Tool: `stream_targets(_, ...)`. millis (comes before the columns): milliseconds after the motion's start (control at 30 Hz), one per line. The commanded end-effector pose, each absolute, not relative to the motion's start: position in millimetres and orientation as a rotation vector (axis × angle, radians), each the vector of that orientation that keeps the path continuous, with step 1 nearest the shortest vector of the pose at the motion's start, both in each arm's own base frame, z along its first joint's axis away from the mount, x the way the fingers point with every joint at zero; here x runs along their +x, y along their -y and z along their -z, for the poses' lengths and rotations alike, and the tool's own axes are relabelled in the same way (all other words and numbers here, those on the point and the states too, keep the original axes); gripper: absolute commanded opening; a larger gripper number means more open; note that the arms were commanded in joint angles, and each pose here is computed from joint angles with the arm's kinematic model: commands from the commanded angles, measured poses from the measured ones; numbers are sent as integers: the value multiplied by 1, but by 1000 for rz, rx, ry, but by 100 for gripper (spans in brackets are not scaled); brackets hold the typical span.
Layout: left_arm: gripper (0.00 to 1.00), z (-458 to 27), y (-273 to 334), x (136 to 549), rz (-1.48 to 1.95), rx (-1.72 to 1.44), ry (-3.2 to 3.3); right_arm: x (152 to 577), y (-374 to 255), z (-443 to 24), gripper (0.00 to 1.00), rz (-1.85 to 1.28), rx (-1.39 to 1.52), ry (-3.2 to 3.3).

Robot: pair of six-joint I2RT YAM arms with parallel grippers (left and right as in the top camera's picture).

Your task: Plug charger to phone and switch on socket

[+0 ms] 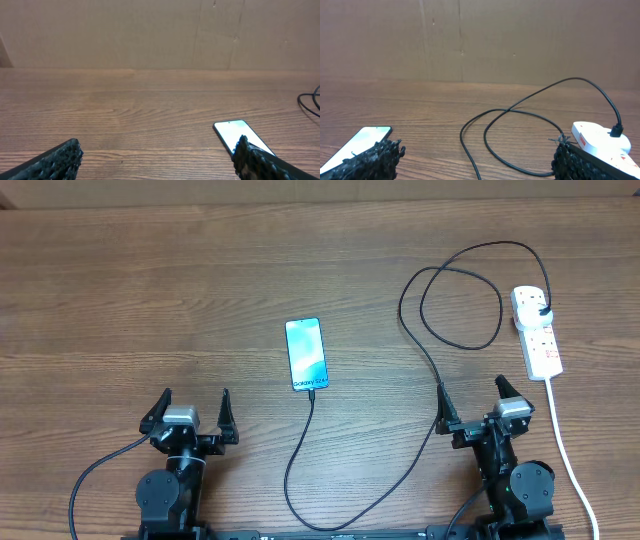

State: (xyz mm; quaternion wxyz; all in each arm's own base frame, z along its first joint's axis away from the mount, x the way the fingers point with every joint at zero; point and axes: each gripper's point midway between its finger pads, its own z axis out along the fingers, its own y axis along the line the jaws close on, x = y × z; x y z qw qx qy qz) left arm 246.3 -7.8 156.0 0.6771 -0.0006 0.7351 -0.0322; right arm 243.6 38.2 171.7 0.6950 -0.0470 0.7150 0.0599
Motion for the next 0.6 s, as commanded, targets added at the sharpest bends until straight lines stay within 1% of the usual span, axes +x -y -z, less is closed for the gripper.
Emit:
stream_targets(0,100,-156,6,246,47,9,-1647,244,-37,-170,100,-127,-105,-1590)
stream_targets(367,100,-156,6,246,47,9,-1647,245,-28,-173,100,-88,-64,-1585)
stream_targets(567,100,-156,6,246,47,9,-1647,242,-21,-189,100,-55,-37,-1611)
